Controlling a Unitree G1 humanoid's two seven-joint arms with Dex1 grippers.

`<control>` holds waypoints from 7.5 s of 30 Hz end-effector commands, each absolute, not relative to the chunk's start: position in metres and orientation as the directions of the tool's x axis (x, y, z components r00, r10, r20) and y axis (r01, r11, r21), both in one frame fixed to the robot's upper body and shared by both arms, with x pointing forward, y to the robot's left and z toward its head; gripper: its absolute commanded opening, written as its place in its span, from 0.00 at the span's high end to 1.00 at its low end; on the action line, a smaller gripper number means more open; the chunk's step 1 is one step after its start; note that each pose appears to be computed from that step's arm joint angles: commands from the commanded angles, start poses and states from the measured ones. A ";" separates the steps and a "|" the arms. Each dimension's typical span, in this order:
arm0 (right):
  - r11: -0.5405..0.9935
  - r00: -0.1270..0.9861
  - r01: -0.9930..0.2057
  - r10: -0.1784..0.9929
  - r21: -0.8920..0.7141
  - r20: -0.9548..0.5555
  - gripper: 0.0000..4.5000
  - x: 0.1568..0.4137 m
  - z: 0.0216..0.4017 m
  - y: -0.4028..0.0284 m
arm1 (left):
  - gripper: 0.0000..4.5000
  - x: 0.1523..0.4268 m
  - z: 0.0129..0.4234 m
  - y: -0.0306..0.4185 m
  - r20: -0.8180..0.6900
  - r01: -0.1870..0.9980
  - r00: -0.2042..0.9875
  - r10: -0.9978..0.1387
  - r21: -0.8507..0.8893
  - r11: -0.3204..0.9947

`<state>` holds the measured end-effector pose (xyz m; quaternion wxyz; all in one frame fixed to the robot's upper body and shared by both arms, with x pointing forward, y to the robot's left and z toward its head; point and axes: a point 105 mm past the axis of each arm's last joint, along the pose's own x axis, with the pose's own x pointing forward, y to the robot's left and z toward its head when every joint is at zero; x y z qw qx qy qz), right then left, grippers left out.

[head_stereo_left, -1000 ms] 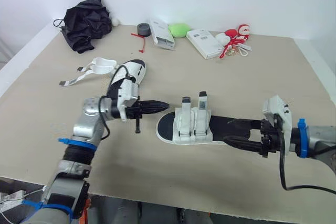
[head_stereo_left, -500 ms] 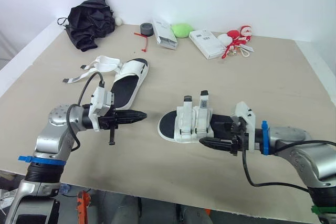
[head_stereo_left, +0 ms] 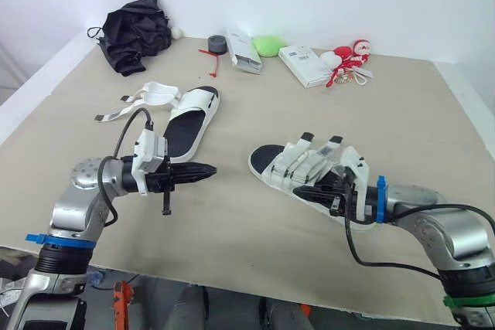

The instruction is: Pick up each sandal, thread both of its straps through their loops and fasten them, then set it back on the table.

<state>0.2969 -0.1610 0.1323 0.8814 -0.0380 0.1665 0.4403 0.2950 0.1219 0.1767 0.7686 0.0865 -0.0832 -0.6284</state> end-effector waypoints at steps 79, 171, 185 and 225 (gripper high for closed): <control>0.618 0.609 -0.770 0.786 -0.160 0.107 0.01 0.271 0.223 -0.082 | 0.75 0.472 0.165 0.109 -0.151 0.486 0.864 -0.481 -0.004 0.874; 0.325 0.209 -0.936 0.826 0.138 -0.524 1.00 0.315 0.083 -0.116 | 0.12 0.306 0.136 0.083 -0.270 0.994 -0.066 -0.961 0.066 -0.086; 0.283 0.171 -0.948 0.840 0.147 -0.515 1.00 0.316 0.085 -0.109 | 0.00 0.336 0.192 0.162 0.120 0.751 0.371 -0.921 -0.622 0.222; 0.289 0.185 -0.946 0.853 0.148 -0.488 1.00 0.304 0.082 -0.095 | 0.98 0.456 0.153 0.080 -0.024 0.229 0.804 -0.594 -0.909 0.347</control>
